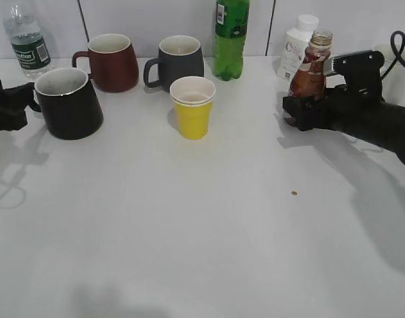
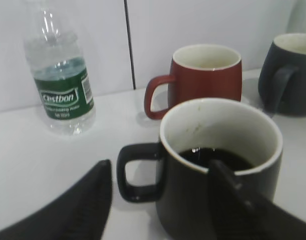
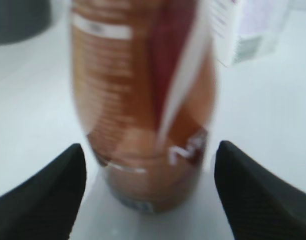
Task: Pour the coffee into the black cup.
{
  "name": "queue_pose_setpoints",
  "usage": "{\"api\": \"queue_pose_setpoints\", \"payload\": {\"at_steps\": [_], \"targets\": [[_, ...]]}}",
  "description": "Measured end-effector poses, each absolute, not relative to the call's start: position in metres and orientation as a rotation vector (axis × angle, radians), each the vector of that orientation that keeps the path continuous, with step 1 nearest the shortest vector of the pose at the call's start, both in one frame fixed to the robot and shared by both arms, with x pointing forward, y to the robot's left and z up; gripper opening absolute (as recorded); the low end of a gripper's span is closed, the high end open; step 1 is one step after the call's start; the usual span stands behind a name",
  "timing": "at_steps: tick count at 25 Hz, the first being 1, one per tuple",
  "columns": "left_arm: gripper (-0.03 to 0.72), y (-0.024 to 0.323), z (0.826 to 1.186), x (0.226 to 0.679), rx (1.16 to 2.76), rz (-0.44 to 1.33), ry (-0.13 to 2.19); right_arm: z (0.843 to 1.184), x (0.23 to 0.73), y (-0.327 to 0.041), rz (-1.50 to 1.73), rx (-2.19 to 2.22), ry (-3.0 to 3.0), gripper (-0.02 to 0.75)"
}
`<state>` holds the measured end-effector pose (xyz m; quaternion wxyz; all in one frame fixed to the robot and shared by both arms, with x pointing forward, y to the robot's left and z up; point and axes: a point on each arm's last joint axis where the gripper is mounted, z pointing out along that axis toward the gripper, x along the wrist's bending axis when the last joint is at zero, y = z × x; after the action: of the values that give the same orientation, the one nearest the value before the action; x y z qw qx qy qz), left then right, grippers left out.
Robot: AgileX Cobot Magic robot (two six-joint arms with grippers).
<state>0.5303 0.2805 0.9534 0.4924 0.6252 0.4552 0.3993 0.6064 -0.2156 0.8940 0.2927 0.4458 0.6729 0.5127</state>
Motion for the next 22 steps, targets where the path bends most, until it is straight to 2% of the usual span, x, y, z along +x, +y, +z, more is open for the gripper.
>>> {"api": "queue_pose_setpoints", "payload": {"at_steps": [3, 5, 15, 22], "targets": [[0.51, 0.281, 0.951, 0.53, 1.53, 0.951, 1.137, 0.892, 0.6, -0.217, 1.35, 1.204, 1.809, 0.622], [0.529, 0.28, 0.949, 0.529, 1.54, 0.935, 1.157, 0.891, 0.595, -0.218, 1.338, 1.217, 1.82, 0.622], [0.54, 0.268, 0.942, 0.516, 1.671, 0.77, 1.356, 0.903, 0.589, -0.225, 1.215, 1.305, 1.849, 0.622], [0.54, 0.241, 0.95, 0.504, 1.798, 0.58, 1.607, 0.933, 0.58, -0.232, 1.137, 1.393, 1.842, 0.618]]}}
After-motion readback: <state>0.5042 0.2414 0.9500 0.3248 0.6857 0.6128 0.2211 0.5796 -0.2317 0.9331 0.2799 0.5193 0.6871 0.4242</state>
